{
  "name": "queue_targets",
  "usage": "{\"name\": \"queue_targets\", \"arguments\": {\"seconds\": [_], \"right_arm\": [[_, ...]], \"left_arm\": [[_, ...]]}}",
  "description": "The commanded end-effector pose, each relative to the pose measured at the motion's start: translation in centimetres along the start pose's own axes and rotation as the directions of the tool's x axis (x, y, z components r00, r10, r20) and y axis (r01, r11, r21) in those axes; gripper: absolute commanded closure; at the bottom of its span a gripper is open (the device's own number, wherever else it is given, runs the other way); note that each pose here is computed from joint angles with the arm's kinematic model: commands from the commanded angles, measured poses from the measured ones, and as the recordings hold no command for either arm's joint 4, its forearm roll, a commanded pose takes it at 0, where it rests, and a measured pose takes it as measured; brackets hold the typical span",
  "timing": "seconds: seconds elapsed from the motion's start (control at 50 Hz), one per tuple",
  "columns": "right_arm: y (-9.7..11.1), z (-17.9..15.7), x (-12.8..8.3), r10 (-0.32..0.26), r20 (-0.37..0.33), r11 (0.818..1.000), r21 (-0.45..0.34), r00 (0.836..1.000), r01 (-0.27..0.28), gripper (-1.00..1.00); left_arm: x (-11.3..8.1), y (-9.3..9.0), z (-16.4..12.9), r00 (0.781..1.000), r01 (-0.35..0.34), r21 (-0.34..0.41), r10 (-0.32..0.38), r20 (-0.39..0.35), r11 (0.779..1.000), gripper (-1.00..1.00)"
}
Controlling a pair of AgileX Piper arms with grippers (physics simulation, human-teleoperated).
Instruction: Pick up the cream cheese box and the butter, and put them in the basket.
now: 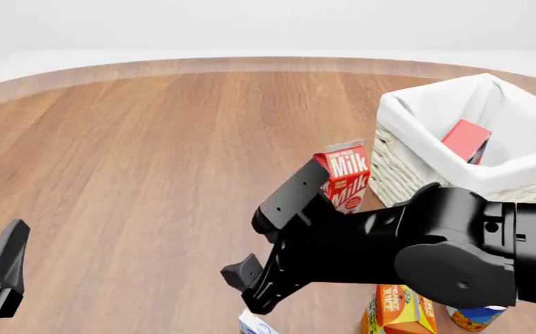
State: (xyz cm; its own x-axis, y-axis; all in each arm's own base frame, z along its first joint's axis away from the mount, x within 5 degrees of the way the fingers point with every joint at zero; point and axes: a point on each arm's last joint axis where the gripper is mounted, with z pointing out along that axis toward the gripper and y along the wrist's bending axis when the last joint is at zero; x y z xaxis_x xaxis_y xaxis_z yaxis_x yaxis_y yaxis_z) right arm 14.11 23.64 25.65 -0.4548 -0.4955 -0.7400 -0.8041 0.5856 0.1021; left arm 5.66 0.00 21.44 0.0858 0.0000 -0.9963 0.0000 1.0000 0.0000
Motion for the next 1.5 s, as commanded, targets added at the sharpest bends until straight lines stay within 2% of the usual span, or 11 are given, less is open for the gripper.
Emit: {"name": "queue_targets", "arguments": {"seconds": [0.02,0.38,0.62,1.5], "right_arm": [[0.0,0.8,0.6,0.009,-0.015,1.0,0.0,1.0,-0.009,-1.0],[0.1,1.2,0.9,0.027,-0.041,1.0,0.0,0.999,-0.027,-1.0],[0.2,1.9,1.5,0.017,-0.07,1.0,0.0,0.997,-0.018,-1.0],[0.1,4.2,3.1,0.009,-0.107,1.0,0.004,0.994,-0.009,-1.0]], "left_arm": [[0.0,0.0,0.0,1.0,0.0,0.0,0.0,0.0,1.0,-1.0],[0.0,0.0,0.0,1.0,0.0,0.0,0.0,0.0,1.0,-1.0],[0.0,0.0,0.0,1.0,0.0,0.0,0.0,0.0,1.0,-1.0],[0.0,0.0,0.0,1.0,0.0,0.0,0.0,0.0,1.0,-1.0]]}}
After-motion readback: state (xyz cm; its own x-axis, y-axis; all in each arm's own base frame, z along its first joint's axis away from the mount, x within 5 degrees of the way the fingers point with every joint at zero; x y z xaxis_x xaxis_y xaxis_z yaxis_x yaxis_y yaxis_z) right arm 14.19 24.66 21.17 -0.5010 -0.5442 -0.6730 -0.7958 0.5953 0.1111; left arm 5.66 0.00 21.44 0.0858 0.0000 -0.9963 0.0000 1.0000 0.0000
